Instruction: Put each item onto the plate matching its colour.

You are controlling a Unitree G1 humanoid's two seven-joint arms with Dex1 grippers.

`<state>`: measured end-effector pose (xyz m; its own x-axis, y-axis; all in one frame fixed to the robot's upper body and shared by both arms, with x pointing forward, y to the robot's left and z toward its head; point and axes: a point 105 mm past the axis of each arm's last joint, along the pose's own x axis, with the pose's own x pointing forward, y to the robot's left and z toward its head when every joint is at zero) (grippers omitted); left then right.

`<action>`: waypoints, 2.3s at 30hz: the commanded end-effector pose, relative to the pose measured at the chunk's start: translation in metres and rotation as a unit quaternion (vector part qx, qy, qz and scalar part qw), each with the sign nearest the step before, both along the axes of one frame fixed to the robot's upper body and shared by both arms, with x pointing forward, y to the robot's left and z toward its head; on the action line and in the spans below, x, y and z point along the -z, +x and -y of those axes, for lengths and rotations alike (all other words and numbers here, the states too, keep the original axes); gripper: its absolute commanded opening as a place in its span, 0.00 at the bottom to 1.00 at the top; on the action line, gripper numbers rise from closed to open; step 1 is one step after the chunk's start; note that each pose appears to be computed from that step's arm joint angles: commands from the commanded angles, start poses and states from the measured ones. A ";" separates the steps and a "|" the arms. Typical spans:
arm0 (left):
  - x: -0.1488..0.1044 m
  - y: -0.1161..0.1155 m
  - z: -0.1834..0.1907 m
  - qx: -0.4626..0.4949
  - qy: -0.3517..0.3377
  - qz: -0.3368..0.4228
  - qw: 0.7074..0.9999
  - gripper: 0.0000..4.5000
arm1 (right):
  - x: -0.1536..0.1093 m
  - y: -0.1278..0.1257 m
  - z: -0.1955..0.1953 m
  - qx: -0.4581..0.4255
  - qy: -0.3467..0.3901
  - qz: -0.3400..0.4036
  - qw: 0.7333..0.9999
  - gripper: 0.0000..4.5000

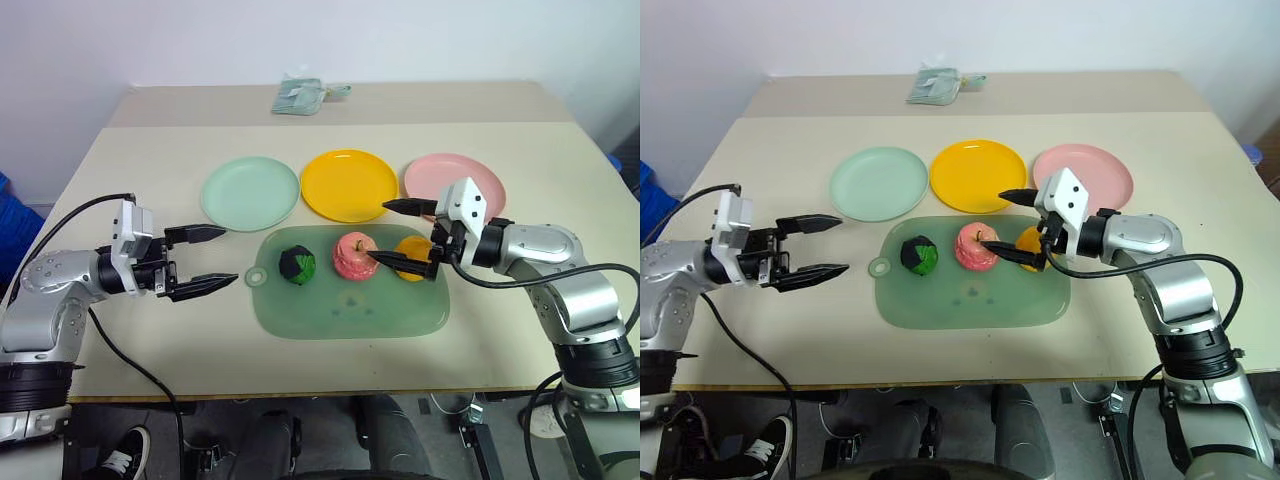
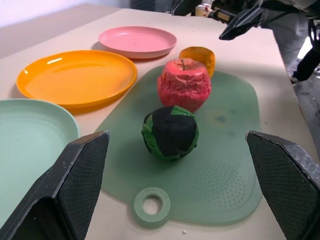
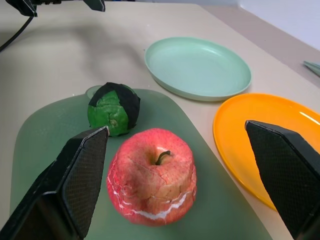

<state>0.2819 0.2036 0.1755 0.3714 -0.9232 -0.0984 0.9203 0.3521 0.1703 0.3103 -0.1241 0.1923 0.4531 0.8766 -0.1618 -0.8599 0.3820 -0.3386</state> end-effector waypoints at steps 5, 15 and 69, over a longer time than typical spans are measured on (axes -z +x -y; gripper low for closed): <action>-0.016 0.004 -0.003 0.002 0.000 0.026 1.000 1.00 | -0.014 0.001 -0.002 -0.004 0.010 0.034 0.999 0.99; -0.013 0.009 0.012 0.016 -0.013 0.030 0.999 1.00 | -0.012 -0.001 0.011 0.015 0.003 0.033 0.999 0.99; -0.026 0.156 0.021 -0.336 -0.147 0.121 0.922 0.61 | -0.037 -0.007 0.008 0.052 0.026 0.043 0.997 1.00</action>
<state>0.4320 0.1693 0.2006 0.7923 -0.5547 0.2541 0.5278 0.8321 0.1705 0.3030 -0.1347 0.2209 0.5492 0.8297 -0.0997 -0.8012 0.4888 -0.3452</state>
